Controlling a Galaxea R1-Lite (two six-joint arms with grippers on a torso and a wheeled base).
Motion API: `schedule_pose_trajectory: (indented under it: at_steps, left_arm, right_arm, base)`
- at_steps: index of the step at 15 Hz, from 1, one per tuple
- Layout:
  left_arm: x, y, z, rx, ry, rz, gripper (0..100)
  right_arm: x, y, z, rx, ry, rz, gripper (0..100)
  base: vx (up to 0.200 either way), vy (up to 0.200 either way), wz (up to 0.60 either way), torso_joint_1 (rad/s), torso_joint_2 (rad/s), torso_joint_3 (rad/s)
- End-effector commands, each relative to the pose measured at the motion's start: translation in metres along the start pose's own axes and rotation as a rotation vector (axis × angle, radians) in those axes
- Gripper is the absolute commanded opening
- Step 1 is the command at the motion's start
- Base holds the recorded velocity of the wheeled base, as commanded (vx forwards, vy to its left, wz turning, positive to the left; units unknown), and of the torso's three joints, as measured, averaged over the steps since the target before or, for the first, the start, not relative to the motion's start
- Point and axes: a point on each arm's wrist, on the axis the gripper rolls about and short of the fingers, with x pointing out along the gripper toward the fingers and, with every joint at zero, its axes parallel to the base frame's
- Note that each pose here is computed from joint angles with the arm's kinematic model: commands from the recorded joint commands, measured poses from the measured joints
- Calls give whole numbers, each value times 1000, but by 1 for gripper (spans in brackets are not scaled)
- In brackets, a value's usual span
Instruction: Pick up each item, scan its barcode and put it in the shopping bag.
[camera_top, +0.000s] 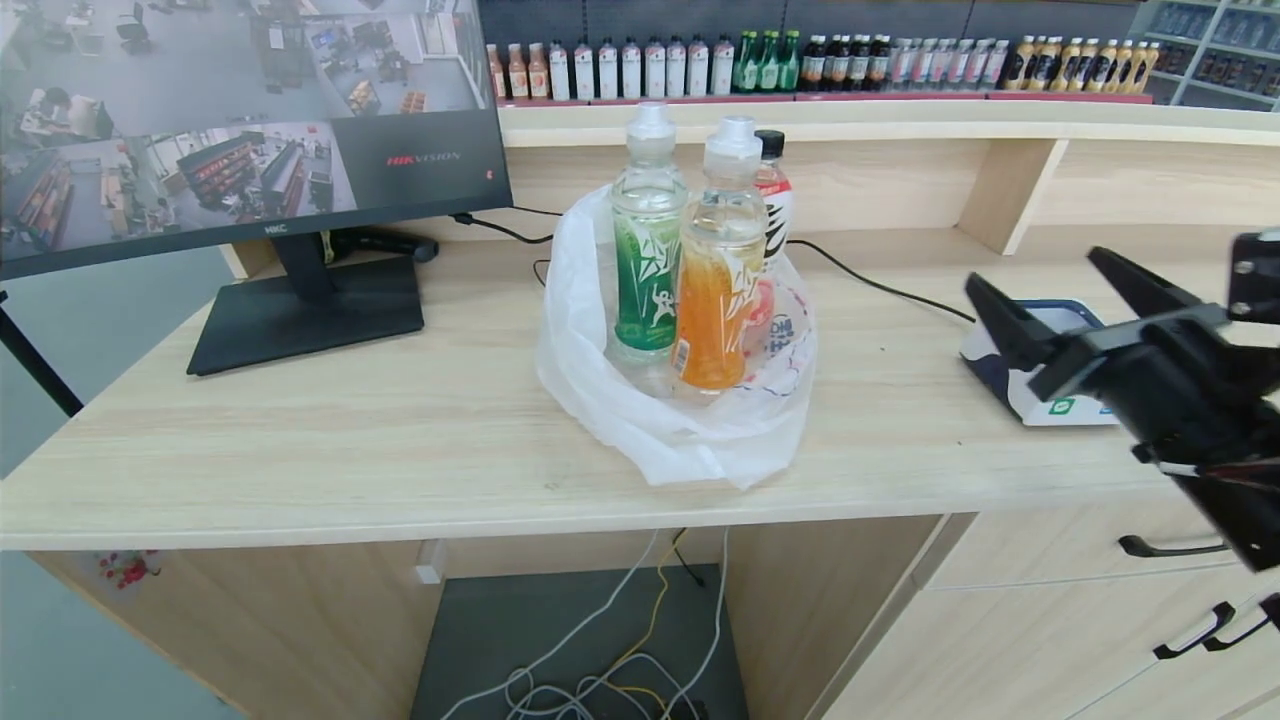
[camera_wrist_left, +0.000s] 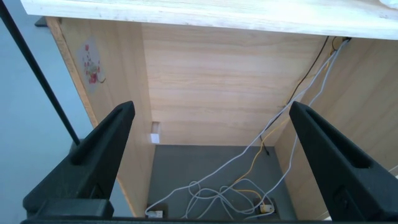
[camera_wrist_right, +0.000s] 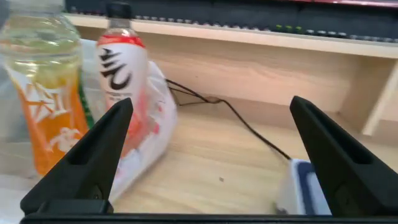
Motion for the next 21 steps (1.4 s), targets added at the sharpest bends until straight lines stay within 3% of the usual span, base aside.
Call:
schedule_pose_trajectory:
  at_steps: [1, 4, 6, 10, 12, 15, 18, 21]
  left_arm:
    - [0, 0, 0, 0, 0, 2, 100]
    - [0, 0, 0, 0, 0, 0, 100]
    - [0, 0, 0, 2, 0, 0, 100]
    - [0, 0, 0, 0, 0, 0, 100]
    - [0, 0, 0, 0, 0, 0, 100]
    - [0, 0, 0, 0, 0, 0, 100]
    - [0, 0, 0, 0, 0, 0, 100]
    - [0, 0, 0, -2, 0, 0, 100]
  right_arm:
    - [-68, -25, 24, -64, -13, -130, 100]
    - [-109, -26, 24, -83, 14, -175, 100]
    - [-138, -27, 38, -124, -41, -265, 100]
    - [-195, -13, 40, -125, 88, -265, 100]
    - [-243, 0, 30, -107, 210, -237, 100]
    - [-280, 11, 15, -92, 332, -156, 100]
    - [-280, 12, -9, -105, 370, -149, 100]
    - [-287, 13, -16, -106, 380, -115, 100]
  base:
    - [0, 0, 0, 0, 0, 0]
    - [0, 0, 0, 0, 0, 0]
    - [0, 0, 0, 0, 0, 0]
    - [0, 0, 0, 0, 0, 0]
    - [0, 0, 0, 0, 0, 0]
    - [0, 0, 0, 0, 0, 0]
    - [0, 0, 0, 0, 0, 0]
    - [0, 0, 0, 0, 0, 0]
